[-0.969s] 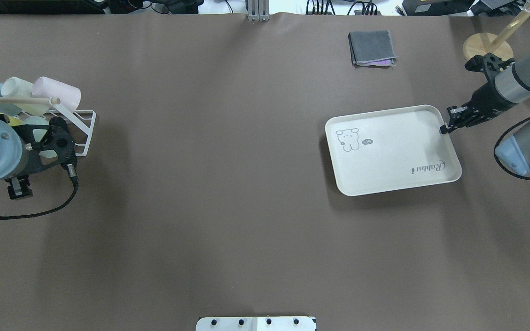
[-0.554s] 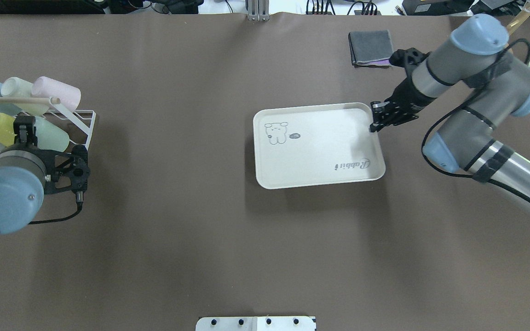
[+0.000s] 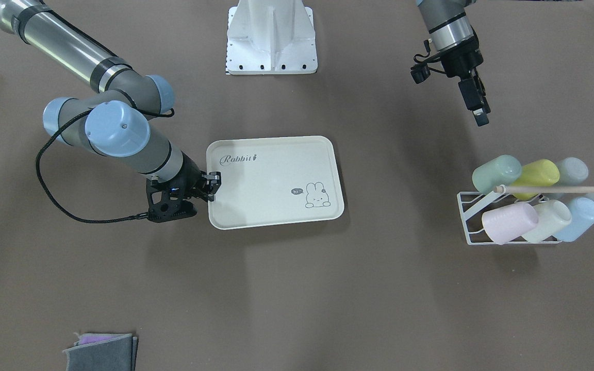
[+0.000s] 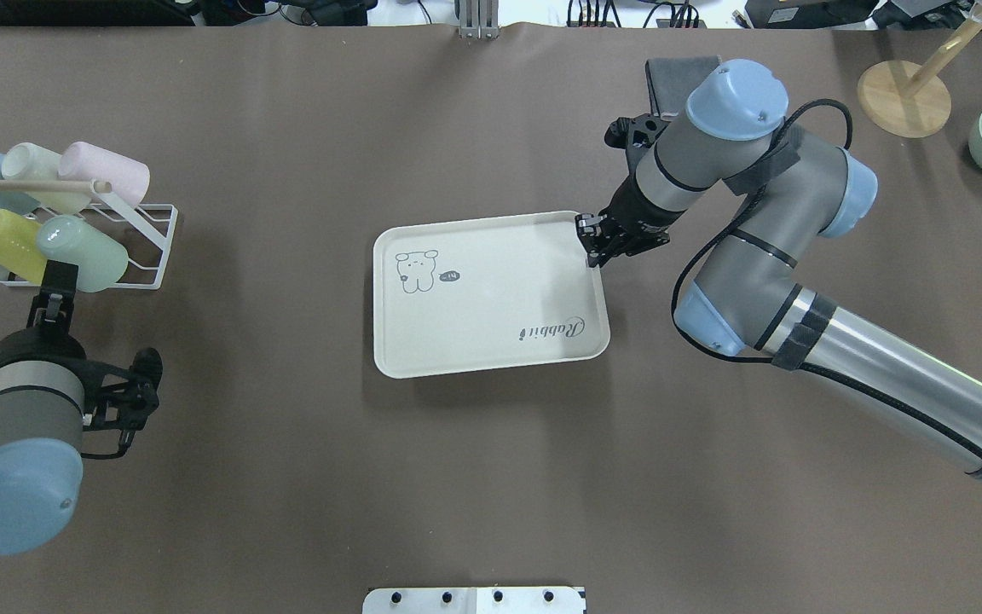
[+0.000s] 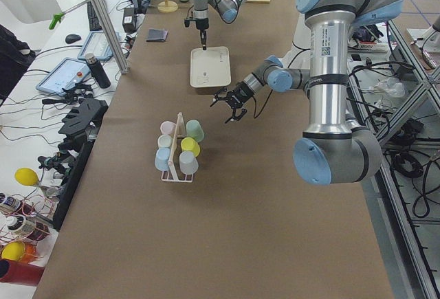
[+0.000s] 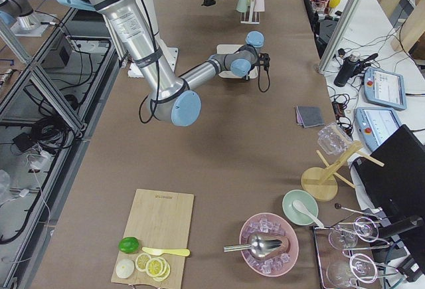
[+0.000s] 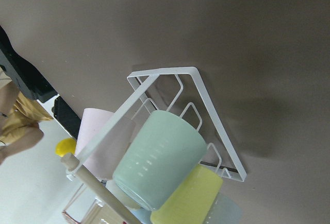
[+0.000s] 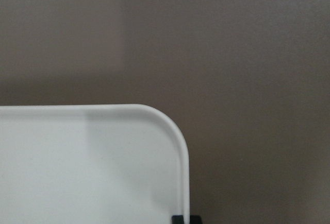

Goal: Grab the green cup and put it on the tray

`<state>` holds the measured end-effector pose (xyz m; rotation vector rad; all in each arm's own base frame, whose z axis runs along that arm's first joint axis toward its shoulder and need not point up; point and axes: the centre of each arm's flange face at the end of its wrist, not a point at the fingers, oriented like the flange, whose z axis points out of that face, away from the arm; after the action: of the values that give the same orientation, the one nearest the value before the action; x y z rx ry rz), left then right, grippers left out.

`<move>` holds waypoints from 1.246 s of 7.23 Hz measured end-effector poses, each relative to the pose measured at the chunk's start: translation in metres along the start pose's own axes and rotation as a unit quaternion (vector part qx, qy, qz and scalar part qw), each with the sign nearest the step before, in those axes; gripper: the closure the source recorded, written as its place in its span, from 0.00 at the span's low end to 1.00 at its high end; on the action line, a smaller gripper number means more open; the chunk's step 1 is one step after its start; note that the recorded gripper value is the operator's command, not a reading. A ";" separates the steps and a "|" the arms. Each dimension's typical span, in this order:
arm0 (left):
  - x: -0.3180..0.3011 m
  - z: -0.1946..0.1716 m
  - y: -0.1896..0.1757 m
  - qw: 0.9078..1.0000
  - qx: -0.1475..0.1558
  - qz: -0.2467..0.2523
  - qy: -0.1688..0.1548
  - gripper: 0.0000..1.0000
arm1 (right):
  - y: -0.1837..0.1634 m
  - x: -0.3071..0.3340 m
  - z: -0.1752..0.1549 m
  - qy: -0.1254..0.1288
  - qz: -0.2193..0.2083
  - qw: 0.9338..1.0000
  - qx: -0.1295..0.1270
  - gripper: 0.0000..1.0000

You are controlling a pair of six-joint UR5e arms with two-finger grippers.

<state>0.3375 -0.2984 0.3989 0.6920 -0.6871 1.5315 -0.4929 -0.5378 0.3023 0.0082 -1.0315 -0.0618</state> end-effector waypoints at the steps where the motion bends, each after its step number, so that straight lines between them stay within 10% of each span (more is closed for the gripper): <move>1: 0.006 0.002 -0.005 0.998 -0.019 0.053 -0.023 0.02 | 0.004 -0.012 0.006 0.003 -0.001 1.000 0.007 1.00; 7: 0.040 0.049 -0.036 0.968 -0.135 0.205 -0.059 0.02 | 0.020 -0.007 0.034 0.027 -0.002 1.000 0.014 0.96; 8: 0.045 0.056 -0.043 0.965 -0.140 0.213 -0.057 0.02 | 0.022 -0.001 0.036 0.030 0.000 0.999 0.013 0.01; 9: 0.049 0.062 -0.047 0.963 -0.145 0.220 -0.055 0.02 | 0.022 0.003 0.038 0.032 0.003 0.999 0.012 0.00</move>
<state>0.3838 -0.3113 0.4778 0.4191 -1.1821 1.7512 -0.5227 -0.5151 0.3251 0.0296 -0.9677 -0.0440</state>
